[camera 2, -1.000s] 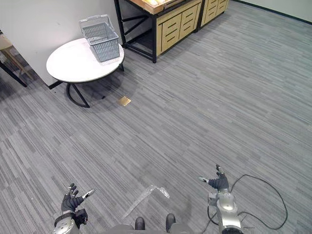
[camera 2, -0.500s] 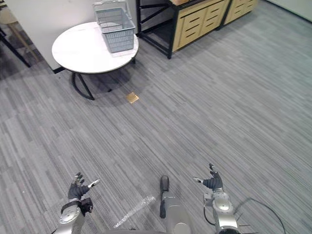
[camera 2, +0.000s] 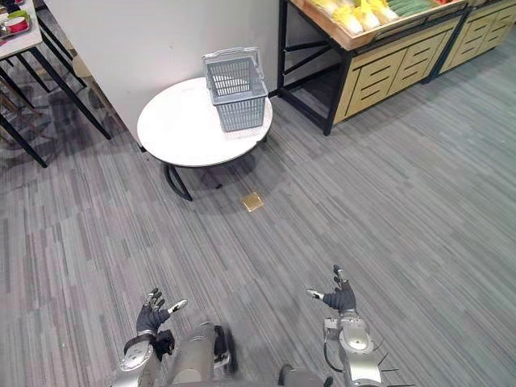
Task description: Pick vegetable in the basket
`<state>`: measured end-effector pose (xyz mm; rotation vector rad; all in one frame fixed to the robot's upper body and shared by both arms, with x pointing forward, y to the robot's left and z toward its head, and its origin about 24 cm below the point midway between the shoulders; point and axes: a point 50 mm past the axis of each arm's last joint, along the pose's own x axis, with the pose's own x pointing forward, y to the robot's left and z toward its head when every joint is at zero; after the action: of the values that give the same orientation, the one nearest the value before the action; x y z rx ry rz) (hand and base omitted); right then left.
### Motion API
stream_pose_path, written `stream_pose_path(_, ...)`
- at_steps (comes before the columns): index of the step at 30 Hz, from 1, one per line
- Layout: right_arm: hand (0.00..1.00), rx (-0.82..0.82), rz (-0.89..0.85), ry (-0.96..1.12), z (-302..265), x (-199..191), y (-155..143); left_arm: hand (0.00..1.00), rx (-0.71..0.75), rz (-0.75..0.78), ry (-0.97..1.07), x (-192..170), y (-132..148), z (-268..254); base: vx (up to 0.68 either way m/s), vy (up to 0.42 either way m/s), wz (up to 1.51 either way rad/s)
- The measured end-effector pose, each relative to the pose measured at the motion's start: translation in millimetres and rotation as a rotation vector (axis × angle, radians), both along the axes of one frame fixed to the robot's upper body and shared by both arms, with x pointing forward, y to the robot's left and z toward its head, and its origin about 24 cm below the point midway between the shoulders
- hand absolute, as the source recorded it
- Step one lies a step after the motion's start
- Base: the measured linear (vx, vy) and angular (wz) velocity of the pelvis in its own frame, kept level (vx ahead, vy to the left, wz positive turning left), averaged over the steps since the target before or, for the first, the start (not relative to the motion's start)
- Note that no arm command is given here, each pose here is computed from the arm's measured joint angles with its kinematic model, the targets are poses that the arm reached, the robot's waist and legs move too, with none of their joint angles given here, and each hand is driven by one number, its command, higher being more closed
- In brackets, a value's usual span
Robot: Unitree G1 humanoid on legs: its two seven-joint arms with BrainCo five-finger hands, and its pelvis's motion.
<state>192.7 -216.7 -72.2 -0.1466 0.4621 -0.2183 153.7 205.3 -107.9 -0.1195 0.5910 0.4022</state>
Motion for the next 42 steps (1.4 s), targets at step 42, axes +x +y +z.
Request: stream_pose_path(42, 0.0, -0.486, 0.319, -0.404, 101, 76, 24, 0.0, 0.079, -0.223, 0.148, -14, -13, -18, 0.44, 0.042, 0.11)
